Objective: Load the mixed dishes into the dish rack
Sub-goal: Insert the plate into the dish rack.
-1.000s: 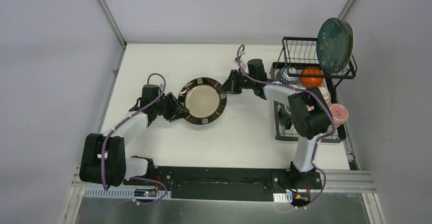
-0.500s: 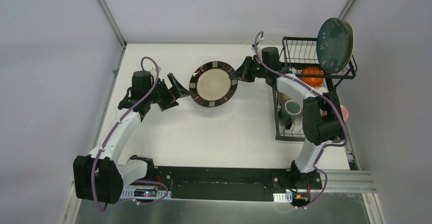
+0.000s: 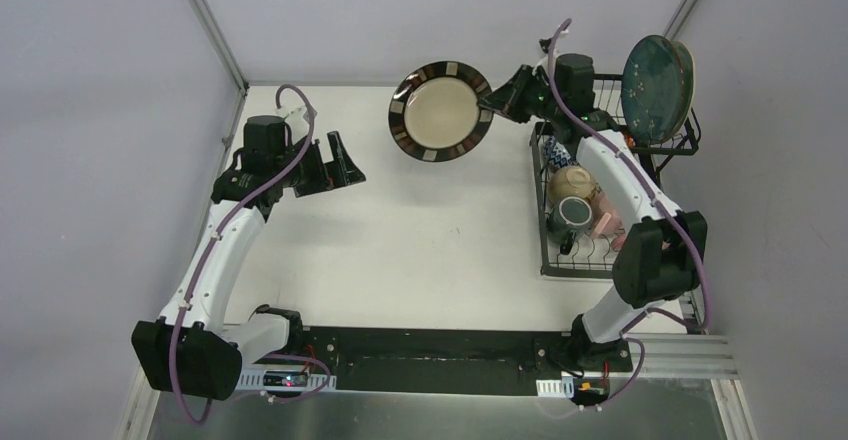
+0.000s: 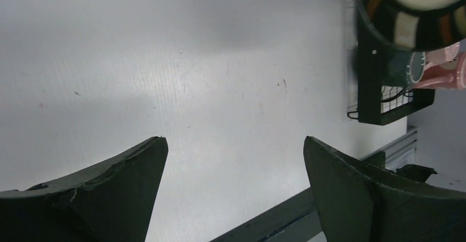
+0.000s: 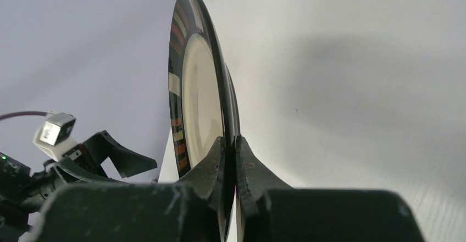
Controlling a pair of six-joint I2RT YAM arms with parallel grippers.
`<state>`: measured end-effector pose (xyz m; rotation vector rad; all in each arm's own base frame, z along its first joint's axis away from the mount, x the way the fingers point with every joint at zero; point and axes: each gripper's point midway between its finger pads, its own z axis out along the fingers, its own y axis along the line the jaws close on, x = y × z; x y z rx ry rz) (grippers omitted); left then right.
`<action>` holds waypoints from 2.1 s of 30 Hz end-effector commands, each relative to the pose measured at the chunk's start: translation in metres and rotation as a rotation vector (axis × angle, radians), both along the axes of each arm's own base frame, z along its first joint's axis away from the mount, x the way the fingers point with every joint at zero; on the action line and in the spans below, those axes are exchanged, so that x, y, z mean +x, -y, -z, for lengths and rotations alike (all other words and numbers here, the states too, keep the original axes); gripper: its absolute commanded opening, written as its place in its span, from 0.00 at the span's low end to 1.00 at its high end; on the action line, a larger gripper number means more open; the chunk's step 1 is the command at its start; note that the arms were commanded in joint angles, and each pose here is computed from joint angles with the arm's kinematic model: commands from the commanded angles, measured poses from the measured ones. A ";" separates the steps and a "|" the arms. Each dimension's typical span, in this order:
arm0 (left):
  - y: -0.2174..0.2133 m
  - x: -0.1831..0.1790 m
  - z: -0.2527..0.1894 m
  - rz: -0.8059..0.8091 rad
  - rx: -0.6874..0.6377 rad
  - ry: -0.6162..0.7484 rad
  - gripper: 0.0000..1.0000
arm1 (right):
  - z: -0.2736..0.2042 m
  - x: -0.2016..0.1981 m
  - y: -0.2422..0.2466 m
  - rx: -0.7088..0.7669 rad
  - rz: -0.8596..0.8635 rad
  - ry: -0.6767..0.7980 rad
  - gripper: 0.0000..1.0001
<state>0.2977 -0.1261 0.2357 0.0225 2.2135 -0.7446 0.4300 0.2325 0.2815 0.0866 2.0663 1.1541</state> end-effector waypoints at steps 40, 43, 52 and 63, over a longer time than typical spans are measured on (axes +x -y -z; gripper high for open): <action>-0.024 -0.018 0.034 0.031 0.234 0.015 0.99 | -0.266 -0.049 0.293 -0.345 0.895 0.670 0.00; -0.023 -0.018 0.035 0.033 0.235 0.015 0.99 | -0.268 -0.055 0.304 -0.427 0.934 0.695 0.00; -0.022 -0.018 0.035 0.037 0.236 0.014 0.99 | -0.282 -0.075 0.314 -0.652 0.948 0.800 0.00; -0.021 -0.019 0.035 0.042 0.231 0.013 0.99 | -0.265 -0.074 0.299 -0.833 0.903 0.795 0.00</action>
